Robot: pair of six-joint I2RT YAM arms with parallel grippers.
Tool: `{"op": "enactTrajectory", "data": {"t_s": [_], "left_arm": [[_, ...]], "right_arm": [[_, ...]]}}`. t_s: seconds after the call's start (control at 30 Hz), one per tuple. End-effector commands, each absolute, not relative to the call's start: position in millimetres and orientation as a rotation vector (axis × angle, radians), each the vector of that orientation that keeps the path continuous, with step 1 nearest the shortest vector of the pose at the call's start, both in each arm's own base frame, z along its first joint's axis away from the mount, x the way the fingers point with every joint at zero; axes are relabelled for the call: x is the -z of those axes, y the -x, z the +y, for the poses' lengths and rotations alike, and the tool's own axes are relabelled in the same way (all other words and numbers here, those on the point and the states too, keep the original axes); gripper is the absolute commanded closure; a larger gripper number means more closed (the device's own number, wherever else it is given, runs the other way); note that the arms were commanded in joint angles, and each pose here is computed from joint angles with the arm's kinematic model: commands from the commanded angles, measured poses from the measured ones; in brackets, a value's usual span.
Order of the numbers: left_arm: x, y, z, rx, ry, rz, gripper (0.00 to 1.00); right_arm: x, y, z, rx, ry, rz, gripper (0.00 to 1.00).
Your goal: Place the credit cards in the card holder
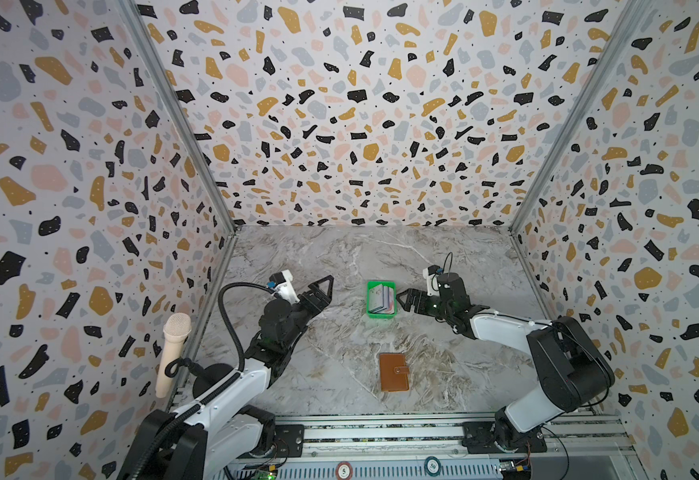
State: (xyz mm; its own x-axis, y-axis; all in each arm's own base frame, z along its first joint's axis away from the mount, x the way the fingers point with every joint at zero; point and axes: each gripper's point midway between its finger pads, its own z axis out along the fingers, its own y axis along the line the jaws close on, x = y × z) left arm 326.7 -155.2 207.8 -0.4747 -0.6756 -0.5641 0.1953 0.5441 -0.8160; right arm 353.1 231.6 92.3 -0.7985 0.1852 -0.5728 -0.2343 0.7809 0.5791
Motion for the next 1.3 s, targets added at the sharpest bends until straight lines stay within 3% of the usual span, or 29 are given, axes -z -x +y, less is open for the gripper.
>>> {"op": "enactTrajectory", "data": {"t_s": [0.0, 0.3, 0.6, 1.03, 1.27], "left_arm": [[-181.5, -305.2, -188.4, 1.126, 0.222, 1.96, 0.07], [-103.8, -224.2, -244.5, 1.161, -0.143, 2.333, 0.16], [-55.7, -171.4, -283.0, 1.22, -0.353, 2.562, 0.3], [-18.9, -147.3, -301.6, 1.166, -0.465, 2.724, 0.41], [-16.0, -147.4, -309.2, 1.185, -0.488, 2.738, 0.57]], "right_arm": [[-87.8, -324.6, 237.5, -0.88, 0.108, 2.437, 0.01], [-74.5, -221.4, 243.6, -0.99, 0.423, 2.571, 0.22], [-72.6, -169.0, 252.8, -1.145, 0.6, 2.587, 0.45], [-44.8, -139.3, 250.3, -1.202, 0.703, 2.651, 0.47], [-39.0, -133.9, 258.8, -1.244, 0.732, 2.648, 0.51]]}}
